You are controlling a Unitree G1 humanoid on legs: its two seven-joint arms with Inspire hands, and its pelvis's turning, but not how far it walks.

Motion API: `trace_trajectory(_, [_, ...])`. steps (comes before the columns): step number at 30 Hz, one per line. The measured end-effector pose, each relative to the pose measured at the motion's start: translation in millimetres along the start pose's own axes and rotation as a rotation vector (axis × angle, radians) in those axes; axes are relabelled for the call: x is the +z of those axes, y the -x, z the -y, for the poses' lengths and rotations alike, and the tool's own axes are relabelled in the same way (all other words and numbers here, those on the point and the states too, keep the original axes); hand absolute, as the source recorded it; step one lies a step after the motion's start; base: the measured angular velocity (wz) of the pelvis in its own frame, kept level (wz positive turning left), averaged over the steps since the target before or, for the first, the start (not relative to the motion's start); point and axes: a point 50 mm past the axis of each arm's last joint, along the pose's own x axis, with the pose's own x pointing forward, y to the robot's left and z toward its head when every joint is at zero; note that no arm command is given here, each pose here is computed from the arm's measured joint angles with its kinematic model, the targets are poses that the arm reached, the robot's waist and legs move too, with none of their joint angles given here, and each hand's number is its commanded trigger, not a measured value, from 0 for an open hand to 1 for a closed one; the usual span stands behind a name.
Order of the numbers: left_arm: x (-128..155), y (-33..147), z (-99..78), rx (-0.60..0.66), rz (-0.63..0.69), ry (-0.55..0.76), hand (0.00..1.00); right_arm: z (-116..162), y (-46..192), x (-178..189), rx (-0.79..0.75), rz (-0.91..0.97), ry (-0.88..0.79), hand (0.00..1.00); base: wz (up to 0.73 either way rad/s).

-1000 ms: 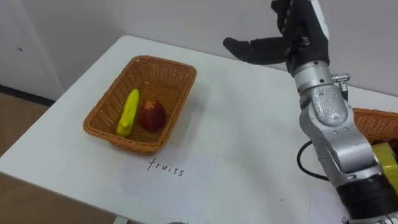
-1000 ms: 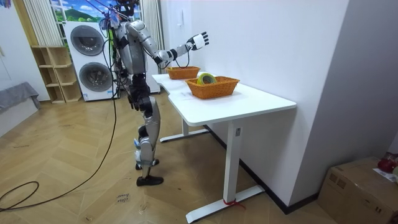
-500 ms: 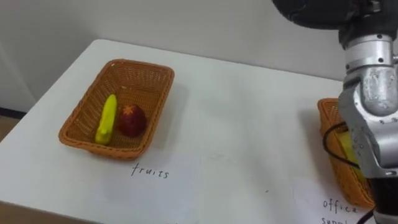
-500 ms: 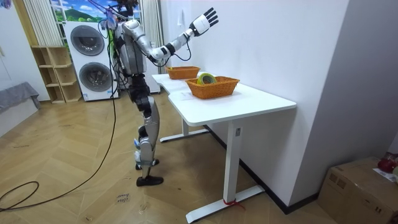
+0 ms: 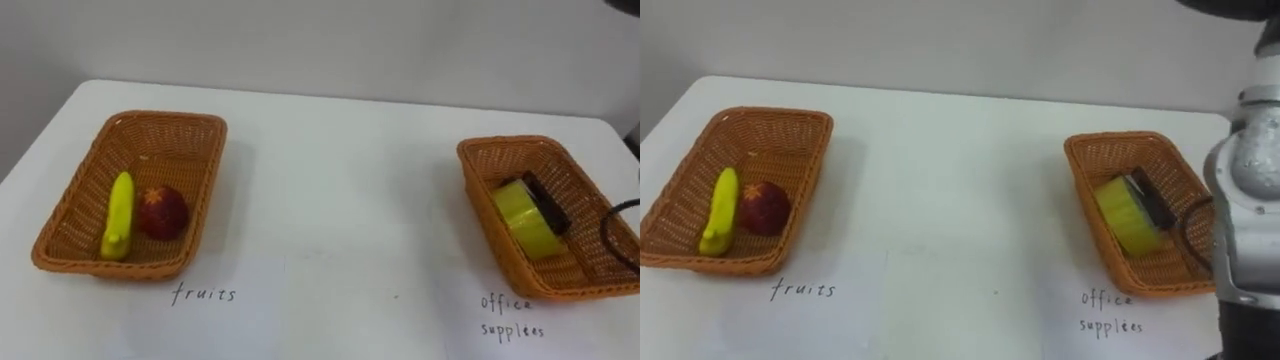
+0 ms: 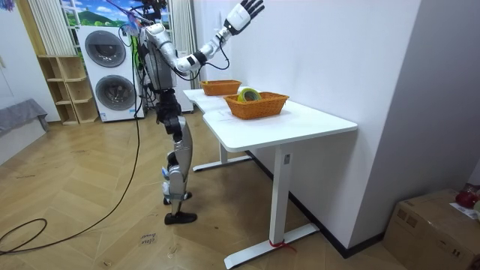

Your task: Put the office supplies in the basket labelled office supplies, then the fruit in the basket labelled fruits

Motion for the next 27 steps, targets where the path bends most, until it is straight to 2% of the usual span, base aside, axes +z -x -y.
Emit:
trace_trajectory(5, [0,0.2,-3.1,0.055,0.012,0.005,0.0,16,12,-2,-0.052,-0.025,-0.026,0.0,-0.14])
trace_trajectory(10, [0,1.1,-5.0,0.103,0.029,0.009,0.0,40,28,-14,-0.163,-0.095,0.021,0.0,-0.09])
trace_trajectory(22, [-9,3.6,-3.8,0.118,0.002,-0.018,0.0,105,67,-47,-0.591,-0.322,0.078,0.0,-0.01])
trace_trajectory(27, [-2,3.1,-6.1,0.127,0.029,-0.007,0.0,124,101,-73,-0.784,-0.516,0.065,0.0,0.0])
